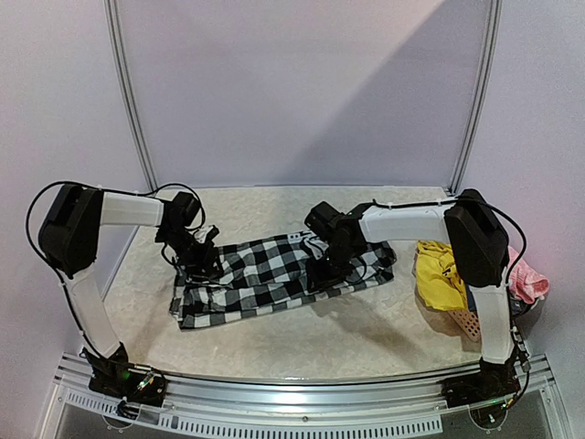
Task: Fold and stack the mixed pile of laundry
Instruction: Rotate the rectangle-folded shirt at the center of the board.
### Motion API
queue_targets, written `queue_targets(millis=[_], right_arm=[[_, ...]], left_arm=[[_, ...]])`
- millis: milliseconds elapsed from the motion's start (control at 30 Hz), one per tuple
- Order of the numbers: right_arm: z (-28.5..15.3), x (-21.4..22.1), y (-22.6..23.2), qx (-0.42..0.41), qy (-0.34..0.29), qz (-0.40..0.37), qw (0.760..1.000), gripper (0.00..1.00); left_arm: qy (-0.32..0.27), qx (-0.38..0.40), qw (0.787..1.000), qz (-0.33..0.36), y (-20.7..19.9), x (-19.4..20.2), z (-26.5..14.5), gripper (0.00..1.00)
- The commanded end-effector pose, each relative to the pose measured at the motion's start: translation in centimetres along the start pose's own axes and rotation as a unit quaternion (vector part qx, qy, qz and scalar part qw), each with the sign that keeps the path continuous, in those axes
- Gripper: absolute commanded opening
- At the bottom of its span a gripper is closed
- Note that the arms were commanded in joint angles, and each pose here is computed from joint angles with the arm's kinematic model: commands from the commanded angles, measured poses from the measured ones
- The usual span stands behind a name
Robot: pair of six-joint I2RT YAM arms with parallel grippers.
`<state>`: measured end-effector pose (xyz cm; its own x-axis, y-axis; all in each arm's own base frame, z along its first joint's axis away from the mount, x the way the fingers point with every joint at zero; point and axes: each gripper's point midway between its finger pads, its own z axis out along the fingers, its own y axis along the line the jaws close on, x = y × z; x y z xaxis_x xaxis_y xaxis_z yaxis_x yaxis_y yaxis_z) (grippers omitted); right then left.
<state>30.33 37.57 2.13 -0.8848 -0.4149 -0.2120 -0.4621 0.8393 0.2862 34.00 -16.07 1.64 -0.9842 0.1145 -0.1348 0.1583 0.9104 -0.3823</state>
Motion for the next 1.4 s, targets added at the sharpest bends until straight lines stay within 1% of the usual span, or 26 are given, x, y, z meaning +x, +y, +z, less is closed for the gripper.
queue_targets(millis=[0,300,400,500,567,633,767,867,933,1000,1133,1267,1367], right_arm=[[0.9,-1.1,-0.9,0.004,0.005,-0.004,1.0,0.33],[1.2,-5.4,-1.9,-0.004,-0.024,0.016,1.0,0.33],[1.1,-6.7,-1.9,-0.008,-0.037,0.023,0.999,0.34],[1.1,-7.2,-1.7,-0.011,-0.044,0.027,0.999,0.34],[0.7,-7.3,-1.5,-0.013,-0.047,0.029,0.998,0.34],[0.1,-7.2,-1.4,-0.012,-0.045,0.029,0.998,0.34],[-1.5,-6.6,-1.5,-0.006,-0.048,0.023,0.999,0.34],[-3.8,-6.6,-1.6,0.007,-0.07,0.016,0.997,0.35],[-5.4,-6.5,-1.6,0.012,-0.085,0.009,0.996,0.35],[-7.1,-6.3,-1.5,0.013,-0.1,0.008,0.995,0.35],[-8.1,-4.3,-2.3,0.021,-0.108,0.02,0.994,0.36],[-8.5,-2.3,-3.4,0.034,-0.109,0.038,0.993,0.36],[-8.0,-1.1,-4.1,0.042,-0.096,0.054,0.993,0.36]], left_arm=[[0.039,-0.022,0.998,-0.039,1.6,3.5,0.3,0.46],[0.043,-0.008,0.996,-0.077,1.3,7.8,-0.7,0.44],[0.034,-0.001,0.996,-0.085,0.5,9.2,-2.0,0.43],[0.011,0.013,0.996,-0.088,-0.8,9.0,-3.7,0.44],[-0.004,0.012,0.996,-0.083,-1.2,8.4,-4.8,0.46],[-0.026,-0.004,0.997,-0.07,-1.2,7.4,-6.1,0.49],[-0.085,-0.028,0.996,-0.029,-1.6,4.3,-9.1,0.55],[-0.127,-0.03,0.991,0.0,-2.4,1.8,-11.0,0.59],[-0.14,-0.027,0.99,0.017,-2.9,0.4,-11.4,0.62],[-0.141,-0.024,0.989,0.031,-3.2,-0.9,-11.2,0.63],[-0.135,-0.01,0.99,0.047,-3.8,-3.4,-9.9,0.63],[-0.121,0.01,0.991,0.057,-4.3,-5.1,-8.3,0.62],[-0.099,0.016,0.993,0.065,-4.4,-5.6,-6.7,0.61]])
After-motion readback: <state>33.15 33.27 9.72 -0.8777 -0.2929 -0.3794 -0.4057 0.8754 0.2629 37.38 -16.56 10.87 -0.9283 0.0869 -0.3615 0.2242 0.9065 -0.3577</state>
